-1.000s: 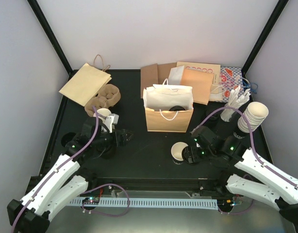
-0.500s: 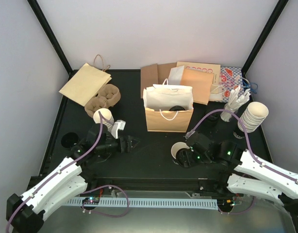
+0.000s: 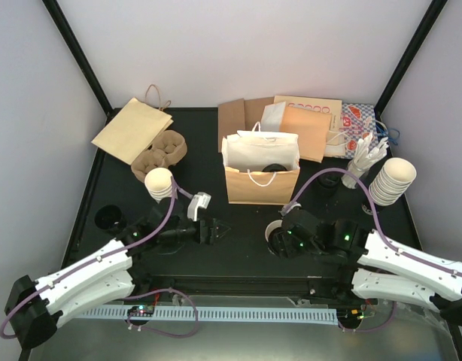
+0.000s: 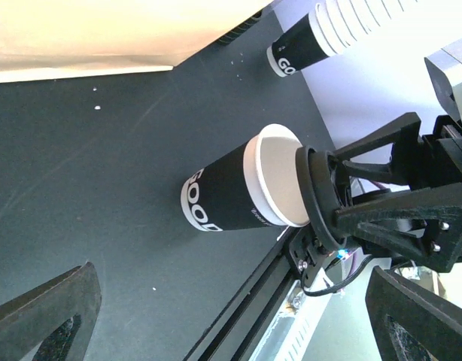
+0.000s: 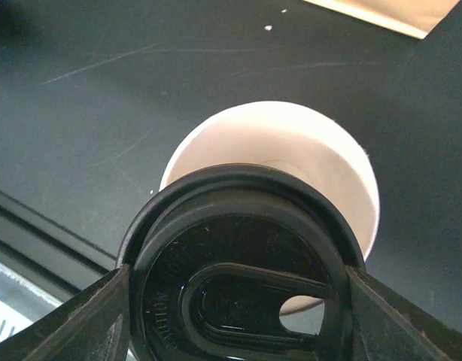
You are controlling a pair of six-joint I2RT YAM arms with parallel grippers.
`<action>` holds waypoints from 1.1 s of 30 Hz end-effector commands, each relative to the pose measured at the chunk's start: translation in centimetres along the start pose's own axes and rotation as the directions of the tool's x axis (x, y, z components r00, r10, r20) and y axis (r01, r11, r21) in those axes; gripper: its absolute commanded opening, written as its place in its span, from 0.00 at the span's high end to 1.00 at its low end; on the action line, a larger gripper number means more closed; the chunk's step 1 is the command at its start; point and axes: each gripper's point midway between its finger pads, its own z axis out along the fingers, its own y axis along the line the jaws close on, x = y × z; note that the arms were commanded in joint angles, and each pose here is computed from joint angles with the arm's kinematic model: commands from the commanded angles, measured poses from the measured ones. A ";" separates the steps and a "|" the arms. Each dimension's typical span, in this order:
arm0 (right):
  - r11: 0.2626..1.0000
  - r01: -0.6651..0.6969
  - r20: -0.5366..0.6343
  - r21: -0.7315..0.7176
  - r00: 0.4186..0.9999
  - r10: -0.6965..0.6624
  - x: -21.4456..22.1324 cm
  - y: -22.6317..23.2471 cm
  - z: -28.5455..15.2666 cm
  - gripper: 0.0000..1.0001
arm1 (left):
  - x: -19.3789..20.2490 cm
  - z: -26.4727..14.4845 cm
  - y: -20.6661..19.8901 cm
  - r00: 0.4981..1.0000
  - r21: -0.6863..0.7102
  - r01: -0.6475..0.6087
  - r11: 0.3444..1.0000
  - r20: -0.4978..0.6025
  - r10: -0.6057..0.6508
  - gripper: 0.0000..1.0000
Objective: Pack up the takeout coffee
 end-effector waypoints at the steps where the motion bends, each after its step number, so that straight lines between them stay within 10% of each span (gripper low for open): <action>1: 0.998 -0.024 0.086 0.053 0.996 0.020 -2.0 -0.5 -0.5 0.32 | -1.1 0.4 -1.2 0.999 0.030 -0.013 0.999 0.047 0.011 0.01; 33: 0.990 -0.008 0.097 0.140 0.995 -0.006 -3.9 -0.4 0.1 0.32 | -1.1 2.6 -2.2 1.000 0.048 -0.009 0.999 0.027 0.008 0.02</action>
